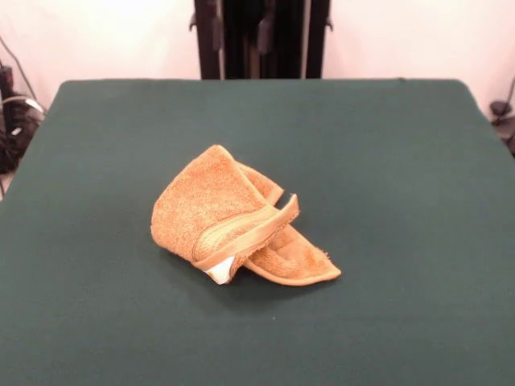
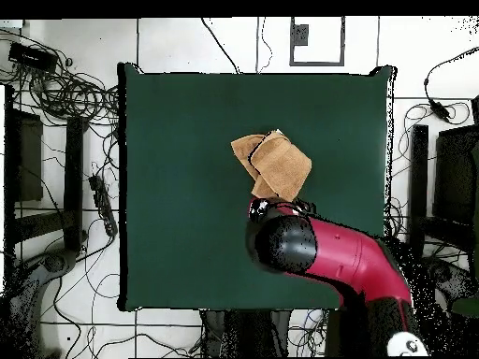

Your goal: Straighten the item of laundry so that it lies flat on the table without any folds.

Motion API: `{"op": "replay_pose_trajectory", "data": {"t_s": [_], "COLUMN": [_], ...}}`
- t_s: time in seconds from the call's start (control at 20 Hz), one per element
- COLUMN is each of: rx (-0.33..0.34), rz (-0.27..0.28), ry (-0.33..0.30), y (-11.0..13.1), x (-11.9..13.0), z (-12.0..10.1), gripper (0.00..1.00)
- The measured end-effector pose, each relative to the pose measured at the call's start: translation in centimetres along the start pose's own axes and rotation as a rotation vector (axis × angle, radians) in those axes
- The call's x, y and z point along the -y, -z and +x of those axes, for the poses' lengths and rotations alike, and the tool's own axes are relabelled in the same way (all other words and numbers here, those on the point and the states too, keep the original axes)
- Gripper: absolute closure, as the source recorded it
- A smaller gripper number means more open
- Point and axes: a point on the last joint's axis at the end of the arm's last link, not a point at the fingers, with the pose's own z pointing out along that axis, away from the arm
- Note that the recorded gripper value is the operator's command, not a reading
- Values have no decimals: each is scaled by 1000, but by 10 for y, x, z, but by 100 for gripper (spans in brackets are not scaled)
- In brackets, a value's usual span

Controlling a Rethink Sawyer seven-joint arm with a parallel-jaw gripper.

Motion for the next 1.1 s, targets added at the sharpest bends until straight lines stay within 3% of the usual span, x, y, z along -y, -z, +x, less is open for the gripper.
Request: {"op": "replay_pose_trajectory", "data": {"t_s": [0.25,0.5,0.75,1.1], "rx": [1,20,34,61], "rz": [6,-11,-86,-194], "ry": [30,65,58,36], "y": [-32,-57,-75,-81], "x": [16,15,8,2], "z": [-20,-37,-51,-68], "gripper": [0,0,0,0]}}
